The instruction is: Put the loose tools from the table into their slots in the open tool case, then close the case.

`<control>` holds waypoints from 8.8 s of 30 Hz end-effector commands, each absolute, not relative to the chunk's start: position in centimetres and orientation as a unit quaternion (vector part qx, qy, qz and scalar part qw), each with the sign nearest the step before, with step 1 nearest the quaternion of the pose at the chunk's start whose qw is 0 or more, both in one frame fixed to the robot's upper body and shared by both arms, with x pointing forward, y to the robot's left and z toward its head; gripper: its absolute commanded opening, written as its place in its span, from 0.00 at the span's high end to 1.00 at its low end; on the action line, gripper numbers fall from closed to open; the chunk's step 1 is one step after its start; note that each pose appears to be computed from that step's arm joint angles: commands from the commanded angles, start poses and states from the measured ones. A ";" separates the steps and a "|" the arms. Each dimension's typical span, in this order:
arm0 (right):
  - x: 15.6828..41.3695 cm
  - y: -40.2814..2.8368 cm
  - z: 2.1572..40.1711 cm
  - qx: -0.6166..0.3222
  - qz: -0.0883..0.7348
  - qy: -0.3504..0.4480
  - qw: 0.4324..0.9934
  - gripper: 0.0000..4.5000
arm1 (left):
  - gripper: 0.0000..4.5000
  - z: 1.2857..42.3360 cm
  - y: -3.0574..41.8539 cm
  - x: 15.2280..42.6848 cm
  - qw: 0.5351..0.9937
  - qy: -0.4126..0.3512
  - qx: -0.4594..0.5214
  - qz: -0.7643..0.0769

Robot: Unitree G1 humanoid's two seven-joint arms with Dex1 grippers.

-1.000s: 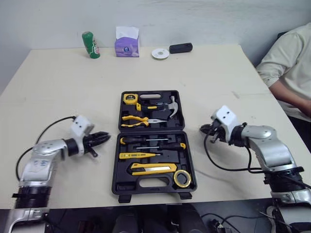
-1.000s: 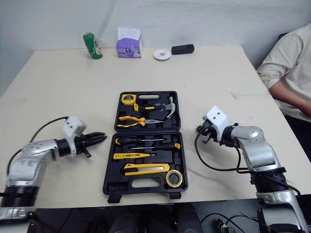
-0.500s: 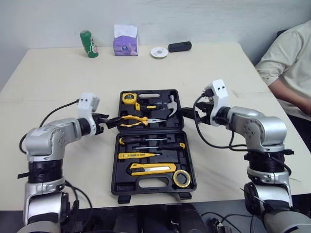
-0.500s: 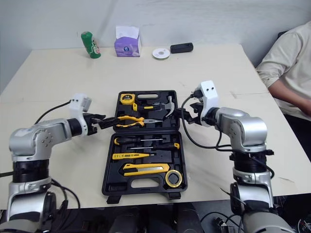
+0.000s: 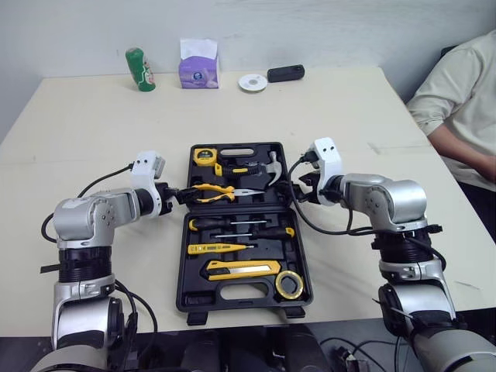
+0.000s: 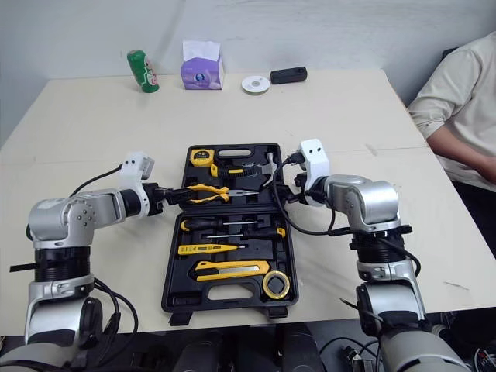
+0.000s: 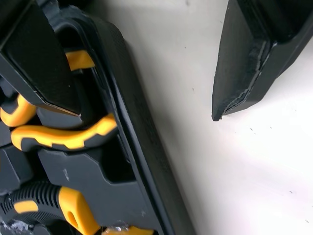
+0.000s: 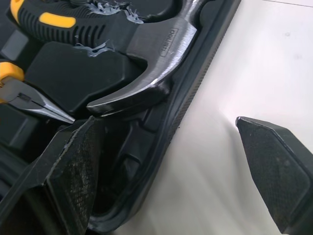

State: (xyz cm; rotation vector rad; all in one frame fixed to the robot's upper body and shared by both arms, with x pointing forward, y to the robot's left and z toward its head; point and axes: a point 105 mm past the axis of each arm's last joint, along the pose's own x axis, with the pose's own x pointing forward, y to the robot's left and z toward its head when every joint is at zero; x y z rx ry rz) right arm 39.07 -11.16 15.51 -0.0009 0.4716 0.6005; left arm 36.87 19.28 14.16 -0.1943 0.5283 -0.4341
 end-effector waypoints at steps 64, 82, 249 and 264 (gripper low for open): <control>34.9 -11.8 17.8 -0.392 0.308 -0.232 0.835 0.81 | 0.70 16.5 19.9 34.8 0.937 -0.070 0.267 -0.217; 22.1 -21.5 14.0 -0.199 0.470 0.146 0.848 0.07 | 0.00 16.8 32.1 24.5 0.973 0.130 0.061 -0.182; 27.1 -17.6 13.8 -0.192 0.386 0.088 0.898 1.00 | 0.99 9.8 -3.4 34.5 0.546 0.061 0.420 -0.723; 28.0 -16.5 13.2 -0.183 0.391 0.085 0.898 1.00 | 0.99 9.6 -3.6 34.1 0.534 0.055 0.427 -0.727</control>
